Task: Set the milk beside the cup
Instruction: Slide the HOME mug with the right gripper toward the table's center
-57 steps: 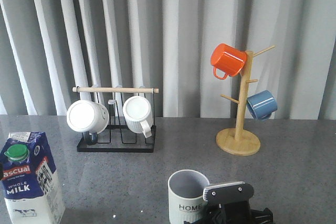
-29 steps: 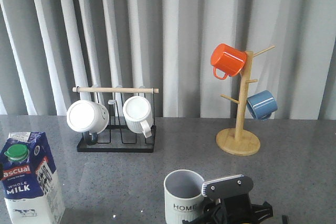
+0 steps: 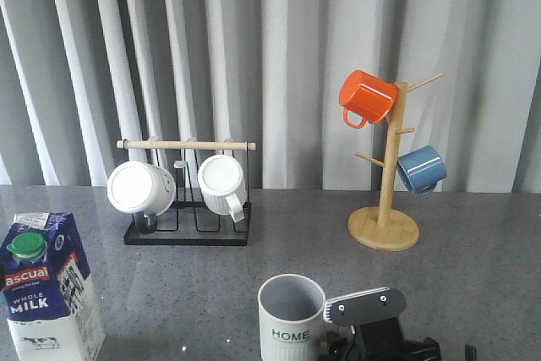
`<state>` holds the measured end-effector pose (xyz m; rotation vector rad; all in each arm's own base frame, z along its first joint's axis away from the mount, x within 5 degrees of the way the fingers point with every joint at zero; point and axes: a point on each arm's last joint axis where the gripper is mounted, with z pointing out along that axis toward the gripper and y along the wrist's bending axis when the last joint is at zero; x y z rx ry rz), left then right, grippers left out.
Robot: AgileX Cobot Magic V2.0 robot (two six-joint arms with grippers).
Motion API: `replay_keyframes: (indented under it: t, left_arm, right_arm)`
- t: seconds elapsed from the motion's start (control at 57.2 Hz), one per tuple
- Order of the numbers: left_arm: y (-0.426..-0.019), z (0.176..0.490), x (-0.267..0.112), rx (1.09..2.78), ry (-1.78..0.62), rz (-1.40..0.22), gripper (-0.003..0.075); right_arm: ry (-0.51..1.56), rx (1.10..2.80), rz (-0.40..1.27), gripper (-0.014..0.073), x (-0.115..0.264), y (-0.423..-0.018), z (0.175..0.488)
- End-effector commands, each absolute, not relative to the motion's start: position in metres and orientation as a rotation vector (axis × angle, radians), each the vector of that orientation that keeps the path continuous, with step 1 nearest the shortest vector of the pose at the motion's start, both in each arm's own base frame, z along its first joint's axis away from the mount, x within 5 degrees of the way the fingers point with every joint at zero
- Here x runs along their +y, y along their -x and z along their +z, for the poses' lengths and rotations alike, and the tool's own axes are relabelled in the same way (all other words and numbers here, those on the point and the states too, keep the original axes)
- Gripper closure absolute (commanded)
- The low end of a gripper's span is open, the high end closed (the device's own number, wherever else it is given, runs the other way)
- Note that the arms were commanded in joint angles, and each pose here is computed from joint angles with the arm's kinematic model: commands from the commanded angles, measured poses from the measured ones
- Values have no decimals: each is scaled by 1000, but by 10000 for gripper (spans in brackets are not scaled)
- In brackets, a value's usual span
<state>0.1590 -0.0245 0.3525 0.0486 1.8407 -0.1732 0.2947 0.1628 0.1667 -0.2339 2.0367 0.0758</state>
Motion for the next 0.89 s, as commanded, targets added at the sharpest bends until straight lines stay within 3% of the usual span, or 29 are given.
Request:
replay_keyframes:
  t: [0.0,0.437,0.874]
  left_arm:
    - [-159,370,-26,1735,-44,-196,180]
    - [-159,370,-26,1735,-44,-196,180]
    - [-159,370,-26,1735,-44,-196,180]
  right_arm:
    - [230,1961,64,312,162,-297,189]
    - [255,1937,166,312,161,-283,223]
    - [472,1847,263,363,154,-247,282]
